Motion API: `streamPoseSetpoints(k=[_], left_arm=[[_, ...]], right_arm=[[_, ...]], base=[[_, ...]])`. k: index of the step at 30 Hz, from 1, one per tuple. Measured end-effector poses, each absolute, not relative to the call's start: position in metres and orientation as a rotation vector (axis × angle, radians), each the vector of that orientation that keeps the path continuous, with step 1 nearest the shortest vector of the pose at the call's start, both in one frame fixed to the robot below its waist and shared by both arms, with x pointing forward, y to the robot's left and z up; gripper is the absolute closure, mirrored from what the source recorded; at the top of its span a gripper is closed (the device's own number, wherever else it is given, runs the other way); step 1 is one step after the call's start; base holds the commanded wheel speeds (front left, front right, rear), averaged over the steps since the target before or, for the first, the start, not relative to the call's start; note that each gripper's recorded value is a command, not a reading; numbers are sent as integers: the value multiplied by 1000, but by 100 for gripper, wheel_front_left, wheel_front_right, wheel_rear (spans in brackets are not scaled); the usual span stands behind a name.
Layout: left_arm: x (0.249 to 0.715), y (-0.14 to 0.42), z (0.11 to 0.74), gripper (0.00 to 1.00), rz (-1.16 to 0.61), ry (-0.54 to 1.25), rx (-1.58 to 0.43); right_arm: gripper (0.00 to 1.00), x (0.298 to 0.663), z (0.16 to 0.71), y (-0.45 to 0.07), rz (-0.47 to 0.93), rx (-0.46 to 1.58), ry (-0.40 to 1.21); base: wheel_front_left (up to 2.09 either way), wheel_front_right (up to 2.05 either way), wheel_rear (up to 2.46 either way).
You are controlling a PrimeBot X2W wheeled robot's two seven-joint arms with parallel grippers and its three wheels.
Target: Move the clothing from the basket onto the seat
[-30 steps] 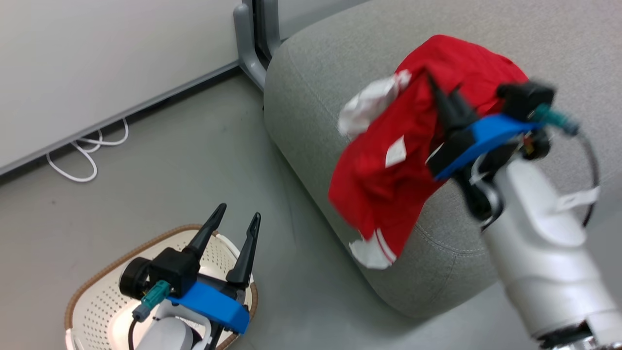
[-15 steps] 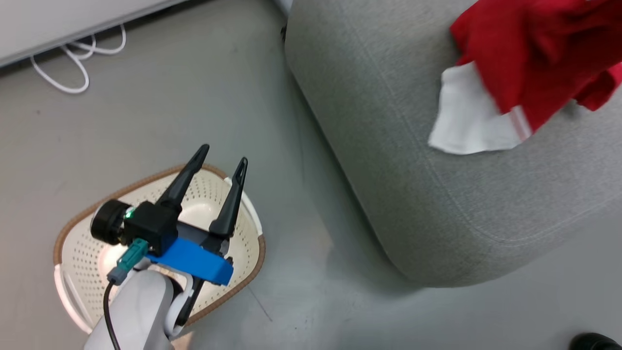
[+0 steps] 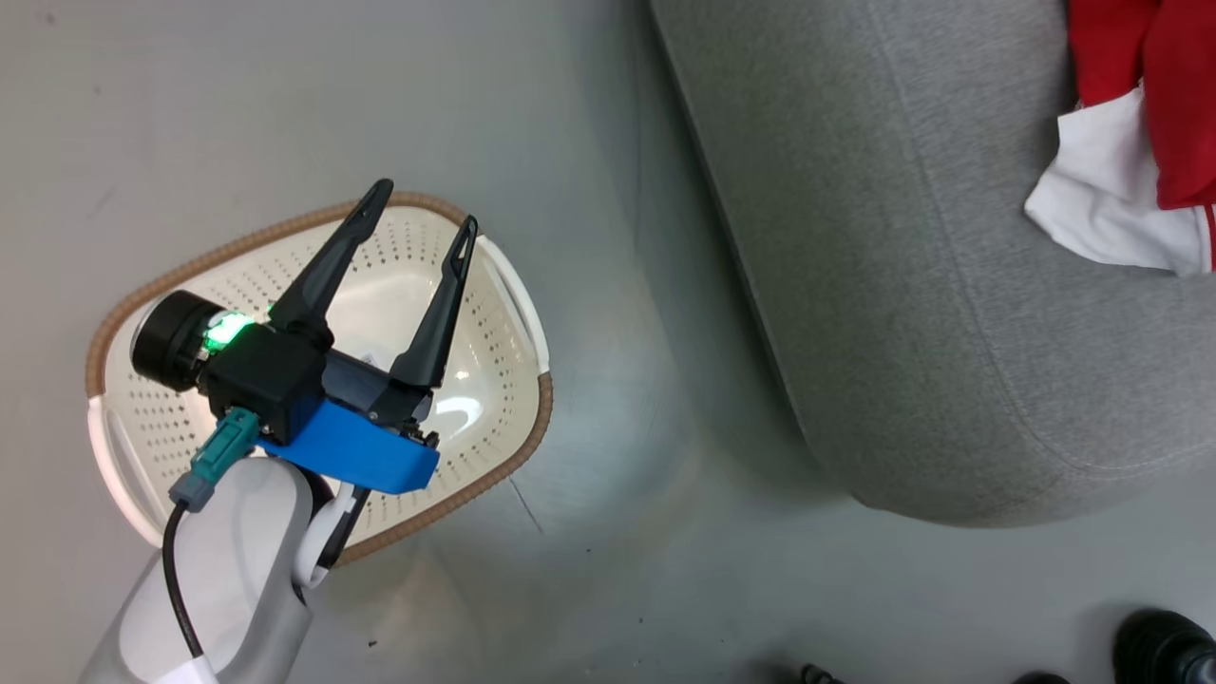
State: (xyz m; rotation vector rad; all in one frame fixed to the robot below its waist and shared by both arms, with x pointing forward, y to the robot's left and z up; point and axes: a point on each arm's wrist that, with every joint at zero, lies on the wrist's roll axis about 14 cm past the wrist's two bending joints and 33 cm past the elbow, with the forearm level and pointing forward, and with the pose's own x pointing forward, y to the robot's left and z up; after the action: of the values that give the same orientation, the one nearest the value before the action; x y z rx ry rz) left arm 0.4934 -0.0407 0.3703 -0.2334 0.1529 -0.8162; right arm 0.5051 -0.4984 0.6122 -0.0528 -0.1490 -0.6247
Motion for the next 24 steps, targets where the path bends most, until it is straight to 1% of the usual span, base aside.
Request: streamPoseSetpoints(k=[4,9,13,18,20,21,24], left_arm=[[496,-39,355,0,-816,174,-239],[497,-36,342,0,-814,196,-238],[497,-34,339,0,-813,200,-234],[497,-33,342,0,-807,196,-229],[497,-34,344,0,-807,196,-230],[497,-34,344,0,-807,196,-229],[496,-35,344,0,-808,198,-230]], right_arm=[[100,509,554,-498,-645,-35,-48],[100,511,506,-493,-652,-22,45],[100,510,487,-491,-651,-27,99],[100,510,482,-489,-650,-16,113],[25,511,480,-488,-647,-15,124],[0,511,479,-487,-643,-22,131],[0,512,479,-486,-639,-25,137]], base=[[0,0,0],[0,0,0],[0,0,0],[0,0,0],[0,0,0],[0,0,0],[0,0,0]])
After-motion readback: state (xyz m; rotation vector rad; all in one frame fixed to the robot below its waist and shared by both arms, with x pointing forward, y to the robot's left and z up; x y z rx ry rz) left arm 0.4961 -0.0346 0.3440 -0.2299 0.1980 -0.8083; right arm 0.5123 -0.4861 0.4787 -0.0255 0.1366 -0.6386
